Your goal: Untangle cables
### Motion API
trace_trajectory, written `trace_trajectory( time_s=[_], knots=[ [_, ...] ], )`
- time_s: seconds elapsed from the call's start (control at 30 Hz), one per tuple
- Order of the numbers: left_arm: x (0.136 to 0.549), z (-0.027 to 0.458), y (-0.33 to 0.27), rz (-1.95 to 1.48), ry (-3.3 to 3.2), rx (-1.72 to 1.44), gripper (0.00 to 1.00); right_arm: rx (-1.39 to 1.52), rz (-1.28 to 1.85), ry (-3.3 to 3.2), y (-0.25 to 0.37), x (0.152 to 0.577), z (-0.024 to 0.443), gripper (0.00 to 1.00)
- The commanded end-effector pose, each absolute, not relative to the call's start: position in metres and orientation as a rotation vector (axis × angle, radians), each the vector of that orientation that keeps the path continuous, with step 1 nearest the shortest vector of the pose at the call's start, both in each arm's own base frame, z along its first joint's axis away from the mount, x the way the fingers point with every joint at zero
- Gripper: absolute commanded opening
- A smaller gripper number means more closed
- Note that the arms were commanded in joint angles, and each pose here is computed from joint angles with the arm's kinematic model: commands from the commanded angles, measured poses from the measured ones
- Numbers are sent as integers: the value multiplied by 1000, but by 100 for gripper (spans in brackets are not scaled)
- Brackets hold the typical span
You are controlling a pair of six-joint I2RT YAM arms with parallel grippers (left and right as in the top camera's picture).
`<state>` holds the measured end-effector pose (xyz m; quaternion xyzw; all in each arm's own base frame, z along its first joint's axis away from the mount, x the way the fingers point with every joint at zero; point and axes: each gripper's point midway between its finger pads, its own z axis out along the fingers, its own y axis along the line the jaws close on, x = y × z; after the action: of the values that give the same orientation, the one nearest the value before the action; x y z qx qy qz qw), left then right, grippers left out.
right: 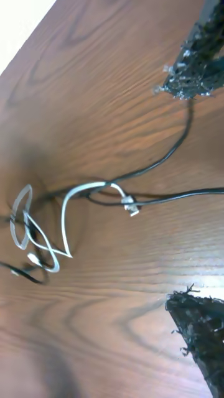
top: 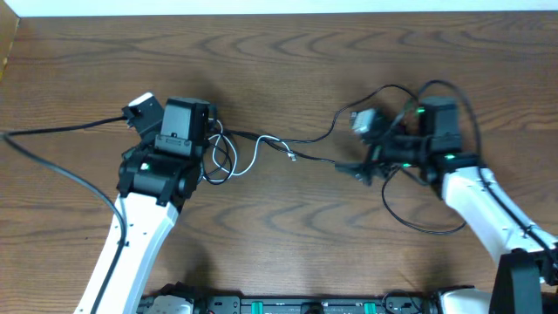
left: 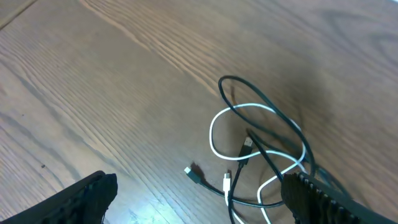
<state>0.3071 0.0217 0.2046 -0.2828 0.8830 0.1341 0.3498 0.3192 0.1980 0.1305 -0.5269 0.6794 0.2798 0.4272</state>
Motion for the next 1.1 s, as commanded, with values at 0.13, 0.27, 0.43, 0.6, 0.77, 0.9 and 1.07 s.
trace_trajectory(
  time_s=[0.13,0.27,0.43,0.6,0.77,0.9,1.07],
  knots=[
    [311,196,26,398,2298,-754,90,-1600,348,1557,230,324,105,94],
    [311,196,26,399,2300,-754,90,-1666,287,1505,247,328,88,89],
    [311,196,26,399,2300,-754,90,-1684,271,1407,270,337,75,84],
    [311,196,26,399,2300,-754,90,-1680,263,1344,286,343,63,85],
    [311,196,26,399,2300,-754,90,-1690,270,1313,298,343,46,86],
    [311,196,26,399,2300,-754,90,-1693,273,1284,307,343,36,85],
    [311,196,26,399,2300,-754,90,-1704,281,1252,318,339,26,85]
  ],
)
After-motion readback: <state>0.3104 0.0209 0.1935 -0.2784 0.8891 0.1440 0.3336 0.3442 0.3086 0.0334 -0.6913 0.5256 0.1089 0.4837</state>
